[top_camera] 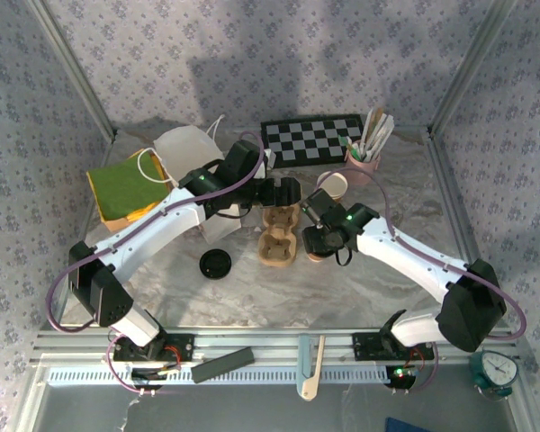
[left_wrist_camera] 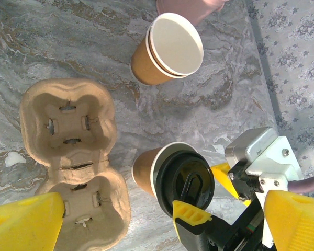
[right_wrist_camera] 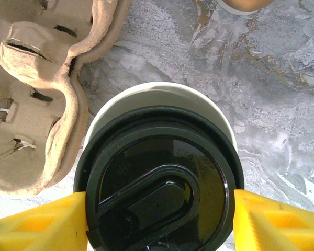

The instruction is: Pack the takeout coffee

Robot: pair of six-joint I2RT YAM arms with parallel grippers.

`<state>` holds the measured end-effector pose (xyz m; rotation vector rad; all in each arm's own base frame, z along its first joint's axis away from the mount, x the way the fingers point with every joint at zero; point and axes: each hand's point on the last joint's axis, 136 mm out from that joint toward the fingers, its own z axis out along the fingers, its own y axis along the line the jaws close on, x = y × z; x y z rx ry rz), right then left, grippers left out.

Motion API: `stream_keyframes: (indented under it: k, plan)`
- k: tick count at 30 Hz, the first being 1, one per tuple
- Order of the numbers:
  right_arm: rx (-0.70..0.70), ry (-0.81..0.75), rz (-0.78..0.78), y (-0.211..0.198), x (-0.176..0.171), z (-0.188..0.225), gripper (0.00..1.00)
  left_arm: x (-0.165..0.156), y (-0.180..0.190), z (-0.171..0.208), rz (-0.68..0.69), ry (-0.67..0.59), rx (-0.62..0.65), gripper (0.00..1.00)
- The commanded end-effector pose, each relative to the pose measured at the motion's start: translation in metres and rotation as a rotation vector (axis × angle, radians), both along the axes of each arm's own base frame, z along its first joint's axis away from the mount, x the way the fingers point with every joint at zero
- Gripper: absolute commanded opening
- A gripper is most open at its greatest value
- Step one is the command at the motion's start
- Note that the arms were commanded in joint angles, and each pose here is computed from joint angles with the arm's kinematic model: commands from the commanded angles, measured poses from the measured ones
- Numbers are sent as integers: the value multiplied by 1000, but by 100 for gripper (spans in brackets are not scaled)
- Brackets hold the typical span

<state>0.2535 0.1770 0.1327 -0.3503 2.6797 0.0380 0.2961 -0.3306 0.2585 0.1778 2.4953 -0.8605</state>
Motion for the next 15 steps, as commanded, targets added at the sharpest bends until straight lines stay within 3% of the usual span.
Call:
stream_keyframes:
  k: [1,15]
  plan:
    - [3,3,3,1,0,11,65,-2,1,4,-5,0,-15,98]
    - [-7,13,-3,-2,1,8,67,-1,1,2,-7,3,-14,98]
